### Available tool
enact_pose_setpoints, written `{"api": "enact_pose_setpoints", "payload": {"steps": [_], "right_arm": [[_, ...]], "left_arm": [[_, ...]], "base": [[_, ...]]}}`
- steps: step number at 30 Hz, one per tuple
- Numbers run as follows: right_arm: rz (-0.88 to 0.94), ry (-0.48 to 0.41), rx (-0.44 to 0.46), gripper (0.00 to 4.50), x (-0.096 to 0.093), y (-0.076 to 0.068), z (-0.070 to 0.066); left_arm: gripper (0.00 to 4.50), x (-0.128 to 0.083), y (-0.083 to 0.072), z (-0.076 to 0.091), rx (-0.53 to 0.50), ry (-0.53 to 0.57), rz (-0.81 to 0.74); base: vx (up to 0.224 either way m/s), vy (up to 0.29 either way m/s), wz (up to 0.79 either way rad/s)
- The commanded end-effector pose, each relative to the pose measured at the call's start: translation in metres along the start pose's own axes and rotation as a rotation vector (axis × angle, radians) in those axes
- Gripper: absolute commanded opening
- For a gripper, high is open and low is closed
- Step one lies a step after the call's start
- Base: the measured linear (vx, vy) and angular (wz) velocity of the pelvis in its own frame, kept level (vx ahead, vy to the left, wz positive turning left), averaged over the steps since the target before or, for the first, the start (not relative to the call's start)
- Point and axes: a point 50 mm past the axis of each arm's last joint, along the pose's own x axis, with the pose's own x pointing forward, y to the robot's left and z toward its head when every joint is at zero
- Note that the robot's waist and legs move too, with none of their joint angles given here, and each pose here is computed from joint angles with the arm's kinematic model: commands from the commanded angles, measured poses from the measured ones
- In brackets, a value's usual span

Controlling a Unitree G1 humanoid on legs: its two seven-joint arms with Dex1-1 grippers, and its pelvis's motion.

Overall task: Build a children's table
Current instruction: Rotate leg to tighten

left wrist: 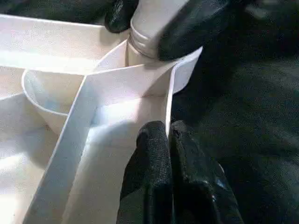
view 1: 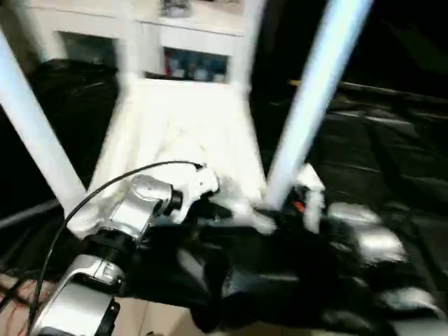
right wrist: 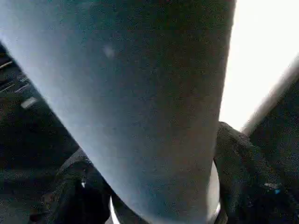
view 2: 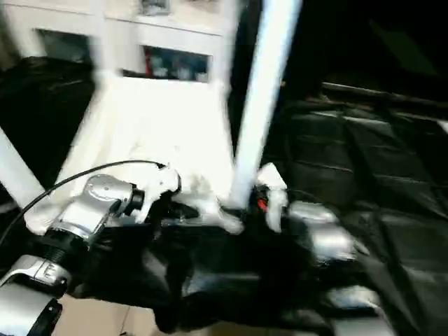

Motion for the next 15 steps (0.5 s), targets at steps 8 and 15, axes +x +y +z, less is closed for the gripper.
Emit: {"api": "enact_pose_setpoints", "payload": {"steps": [8,15], "right_arm": [[-0.217,0.100,0.058,2.59,0.050,0.022,-0.020],[-0.141,0.052,0.025,3.51,0.055,0.026,-0.013]], "left_arm": [[0.00,0.044,-0.028,0.030,0.027,-0.081,-0.049],[0.00,0.044,-0.024,0.031,0.038,-0.060,-0.010]], "base": [[0.000,0.000,0.00],[0.000,0.000,0.00]]}}
